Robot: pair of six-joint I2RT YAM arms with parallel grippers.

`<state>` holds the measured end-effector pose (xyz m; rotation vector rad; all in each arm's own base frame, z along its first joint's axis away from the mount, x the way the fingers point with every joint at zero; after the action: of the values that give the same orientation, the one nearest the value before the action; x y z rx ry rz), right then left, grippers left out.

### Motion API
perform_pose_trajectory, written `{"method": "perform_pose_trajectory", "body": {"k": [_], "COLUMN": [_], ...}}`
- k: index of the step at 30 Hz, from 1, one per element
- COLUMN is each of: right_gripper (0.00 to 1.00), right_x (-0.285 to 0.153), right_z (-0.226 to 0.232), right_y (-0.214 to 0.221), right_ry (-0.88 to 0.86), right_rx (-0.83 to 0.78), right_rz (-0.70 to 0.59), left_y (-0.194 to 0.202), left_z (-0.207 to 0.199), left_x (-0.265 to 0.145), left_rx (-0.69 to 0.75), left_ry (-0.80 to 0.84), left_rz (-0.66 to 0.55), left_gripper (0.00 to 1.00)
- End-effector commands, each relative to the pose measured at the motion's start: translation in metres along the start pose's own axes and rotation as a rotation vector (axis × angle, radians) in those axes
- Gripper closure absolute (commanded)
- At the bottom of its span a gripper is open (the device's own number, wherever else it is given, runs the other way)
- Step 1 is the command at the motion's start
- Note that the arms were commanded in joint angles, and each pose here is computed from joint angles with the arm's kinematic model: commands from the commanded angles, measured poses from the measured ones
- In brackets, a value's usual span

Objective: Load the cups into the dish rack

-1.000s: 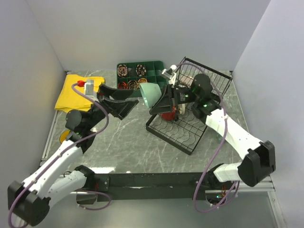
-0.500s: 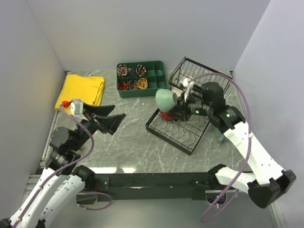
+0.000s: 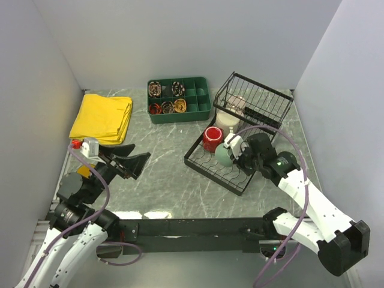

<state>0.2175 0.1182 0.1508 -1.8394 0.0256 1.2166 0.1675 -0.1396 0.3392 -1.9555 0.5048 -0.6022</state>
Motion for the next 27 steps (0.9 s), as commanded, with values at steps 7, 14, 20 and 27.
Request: {"method": "perform_pose_trajectory", "body": {"k": [7, 14, 20, 27], "right_gripper": [1.00, 1.00, 1.00, 1.00], "right_x": [0.026, 0.039, 0.054, 0.072], "right_z": [-0.033, -0.031, -0.023, -0.010], "right_y": [0.017, 0.013, 0.008, -0.009], "right_ry": [0.161, 0.112, 0.053, 0.002], "right_rx": [-0.054, -0.066, -0.094, -0.135], "right_rz": [0.044, 0.062, 0.102, 0.143], "left_y": [0.012, 0.016, 0.016, 0.017], "left_z": [0.011, 0.015, 0.016, 0.018], "left_x": [-0.005, -0.010, -0.010, -0.011], "left_rx": [-0.005, -0.008, -0.007, -0.005], "left_ry": [-0.046, -0.067, -0.075, -0.083], "left_rz": [0.019, 0.024, 0.024, 0.024], "left_gripper": [0.04, 0.04, 0.04, 0.04]}}
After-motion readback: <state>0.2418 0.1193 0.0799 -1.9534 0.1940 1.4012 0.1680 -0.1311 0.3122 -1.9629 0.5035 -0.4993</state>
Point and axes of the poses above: each gripper's point midway between its finger pads, its own x axis out along the fingers, its own z axis along the line the jaws close on, y = z × x, the point moved 1 cm from there along -x, back along the fingers, and after that the axes turned 6 degrees about x, right-handed, at the moved point
